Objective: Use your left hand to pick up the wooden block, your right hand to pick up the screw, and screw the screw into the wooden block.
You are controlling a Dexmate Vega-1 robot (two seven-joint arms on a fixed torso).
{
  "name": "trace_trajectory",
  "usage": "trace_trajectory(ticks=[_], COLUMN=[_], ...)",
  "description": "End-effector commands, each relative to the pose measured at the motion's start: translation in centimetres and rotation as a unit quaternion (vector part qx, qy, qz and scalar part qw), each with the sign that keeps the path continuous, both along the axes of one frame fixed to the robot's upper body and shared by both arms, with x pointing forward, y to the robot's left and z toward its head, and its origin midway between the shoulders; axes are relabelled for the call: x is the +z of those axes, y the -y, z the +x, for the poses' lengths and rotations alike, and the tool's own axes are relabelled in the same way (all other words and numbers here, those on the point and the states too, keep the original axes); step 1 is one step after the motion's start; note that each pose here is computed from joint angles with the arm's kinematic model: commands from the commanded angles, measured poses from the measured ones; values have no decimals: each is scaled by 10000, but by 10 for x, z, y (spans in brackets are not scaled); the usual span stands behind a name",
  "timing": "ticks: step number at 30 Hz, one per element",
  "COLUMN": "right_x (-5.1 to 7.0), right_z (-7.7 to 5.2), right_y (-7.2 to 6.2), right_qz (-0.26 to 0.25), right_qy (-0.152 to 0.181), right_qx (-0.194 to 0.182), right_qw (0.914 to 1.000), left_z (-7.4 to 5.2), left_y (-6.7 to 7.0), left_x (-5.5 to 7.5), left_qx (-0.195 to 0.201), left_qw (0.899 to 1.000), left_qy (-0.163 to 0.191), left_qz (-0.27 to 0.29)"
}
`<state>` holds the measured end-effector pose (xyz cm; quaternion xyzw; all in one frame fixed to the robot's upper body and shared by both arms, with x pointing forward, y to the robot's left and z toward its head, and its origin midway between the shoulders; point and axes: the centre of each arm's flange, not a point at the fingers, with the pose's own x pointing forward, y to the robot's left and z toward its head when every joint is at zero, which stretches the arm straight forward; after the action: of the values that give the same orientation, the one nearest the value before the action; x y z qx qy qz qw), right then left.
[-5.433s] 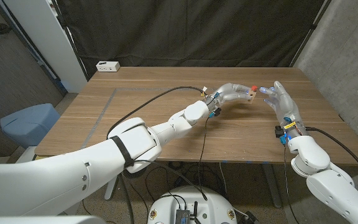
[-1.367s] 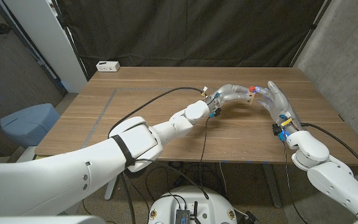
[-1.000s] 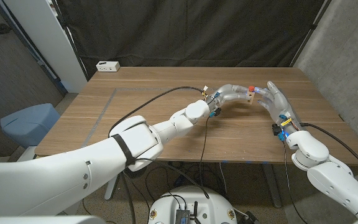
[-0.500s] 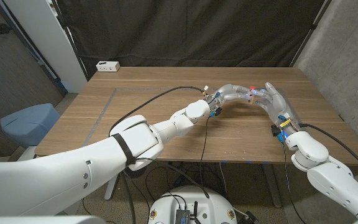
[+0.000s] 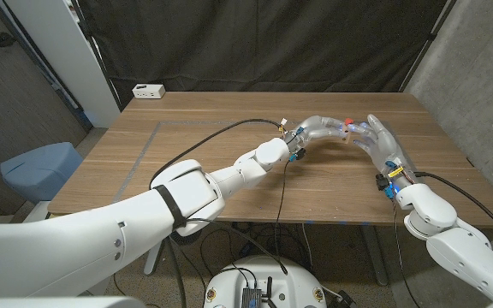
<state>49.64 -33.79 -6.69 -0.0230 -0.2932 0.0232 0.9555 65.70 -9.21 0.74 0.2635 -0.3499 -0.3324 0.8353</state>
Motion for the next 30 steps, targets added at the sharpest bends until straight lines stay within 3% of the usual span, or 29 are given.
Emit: trace_trajectory(ticks=[1,30], right_x=[-3,9], right_z=[-8,0], right_y=[7,12], right_qz=[101,73], right_qy=[58,37], right_qx=[-197,-247], right_qw=[9997,9997], left_z=[-4,-3], left_y=[1,0], left_x=[-2,0], left_qx=[-76,-63], left_qw=[9999,9999], left_qy=[104,100], left_qz=[-25,5])
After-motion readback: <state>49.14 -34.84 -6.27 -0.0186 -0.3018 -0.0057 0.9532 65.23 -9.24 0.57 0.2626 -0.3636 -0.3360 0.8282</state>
